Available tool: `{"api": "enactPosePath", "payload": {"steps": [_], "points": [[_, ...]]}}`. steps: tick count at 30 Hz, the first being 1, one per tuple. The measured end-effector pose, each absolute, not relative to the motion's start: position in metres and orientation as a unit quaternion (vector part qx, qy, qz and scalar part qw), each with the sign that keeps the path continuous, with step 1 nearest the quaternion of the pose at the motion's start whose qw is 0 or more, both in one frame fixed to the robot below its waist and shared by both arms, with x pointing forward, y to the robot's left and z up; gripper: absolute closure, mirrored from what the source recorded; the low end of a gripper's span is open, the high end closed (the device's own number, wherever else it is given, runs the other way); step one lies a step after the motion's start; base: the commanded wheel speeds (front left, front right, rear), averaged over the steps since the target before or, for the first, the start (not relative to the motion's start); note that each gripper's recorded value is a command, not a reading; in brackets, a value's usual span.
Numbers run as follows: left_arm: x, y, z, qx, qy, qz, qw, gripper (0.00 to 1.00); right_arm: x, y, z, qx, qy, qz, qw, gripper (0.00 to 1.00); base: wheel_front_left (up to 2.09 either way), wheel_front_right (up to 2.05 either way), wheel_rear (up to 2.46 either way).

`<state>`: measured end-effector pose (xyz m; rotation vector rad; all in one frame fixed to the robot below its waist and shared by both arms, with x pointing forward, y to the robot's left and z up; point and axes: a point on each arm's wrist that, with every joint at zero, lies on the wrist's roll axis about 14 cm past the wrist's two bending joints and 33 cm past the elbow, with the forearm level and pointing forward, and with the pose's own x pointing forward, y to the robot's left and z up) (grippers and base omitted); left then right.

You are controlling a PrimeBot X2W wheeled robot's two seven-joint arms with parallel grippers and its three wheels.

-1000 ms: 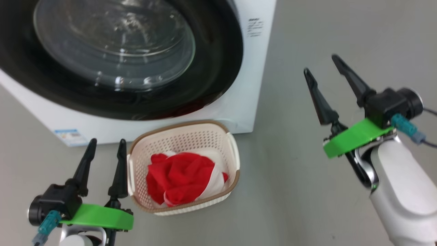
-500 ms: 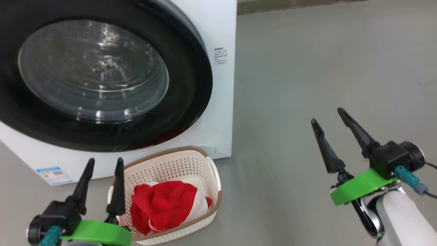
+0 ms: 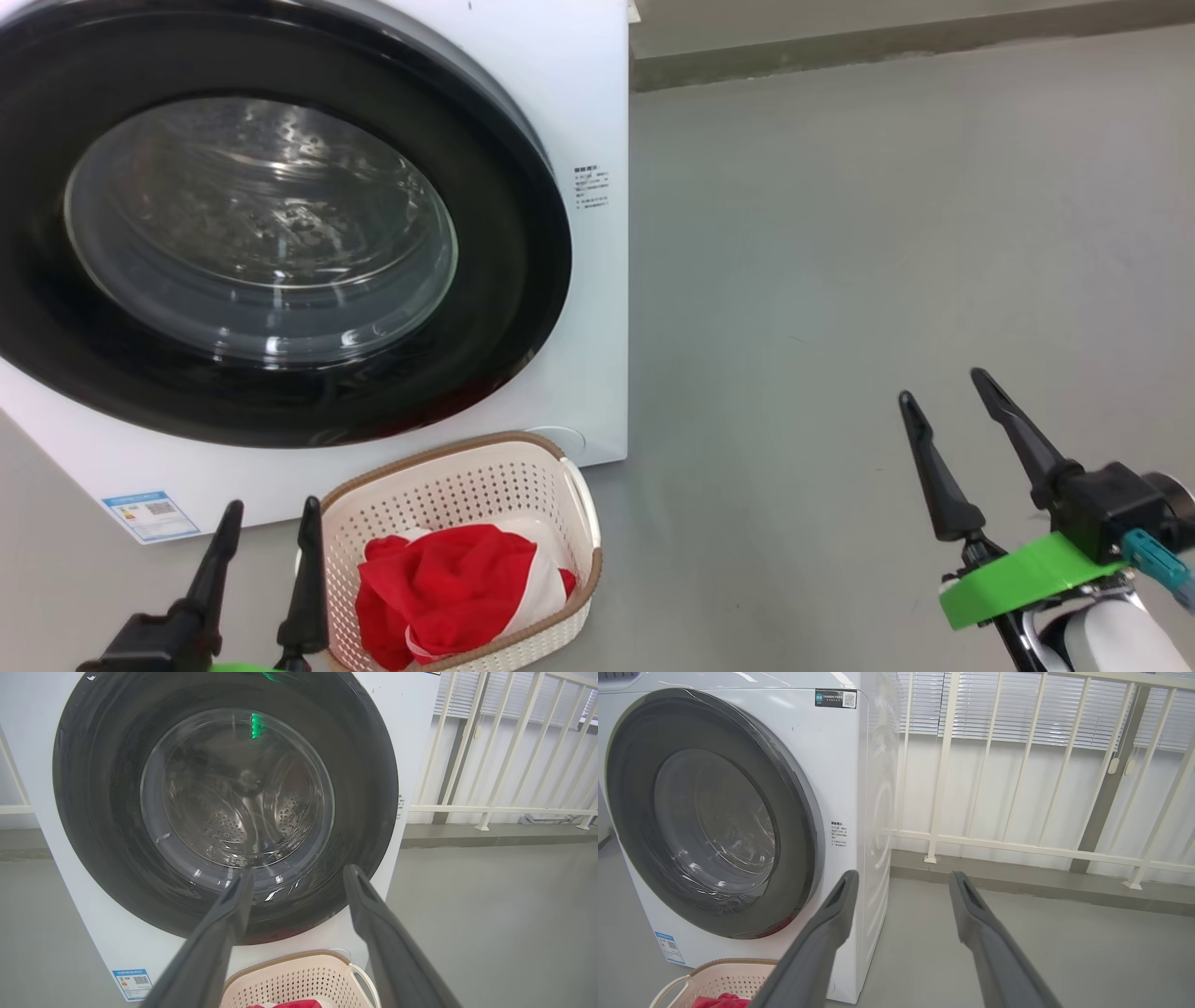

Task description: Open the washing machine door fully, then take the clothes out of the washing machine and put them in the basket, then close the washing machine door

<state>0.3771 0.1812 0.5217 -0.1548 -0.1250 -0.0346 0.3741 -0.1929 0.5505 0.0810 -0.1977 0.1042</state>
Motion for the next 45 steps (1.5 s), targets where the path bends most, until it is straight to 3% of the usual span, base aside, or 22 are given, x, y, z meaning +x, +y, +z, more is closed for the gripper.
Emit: {"api": "enactPosePath", "payload": {"steps": [26, 27, 34, 45], "points": [[0.364, 0.190, 0.508, -0.078, -0.043, -0.004, 0.996, 0.00, 0.361, -0.196, 0.533, 0.045, -0.078, 0.037, 0.995, 0.00, 0.00, 0.00, 0.00], [0.364, 0.190, 0.505, -0.078, -0.040, -0.004, 0.996, 1.00, 0.361, -0.195, 0.532, 0.045, -0.076, 0.038, 0.995, 1.00, 0.00, 0.00, 0.00], [0.353, 0.185, 0.470, -0.094, 0.020, 0.002, 0.995, 1.00, 0.347, -0.186, 0.488, 0.070, -0.009, 0.032, 0.997, 1.00, 0.00, 0.00, 0.00], [0.353, 0.189, 0.466, -0.154, 0.029, 0.018, 0.987, 1.00, 0.347, -0.189, 0.483, 0.128, 0.005, 0.018, 0.992, 1.00, 0.00, 0.00, 0.00]]}}
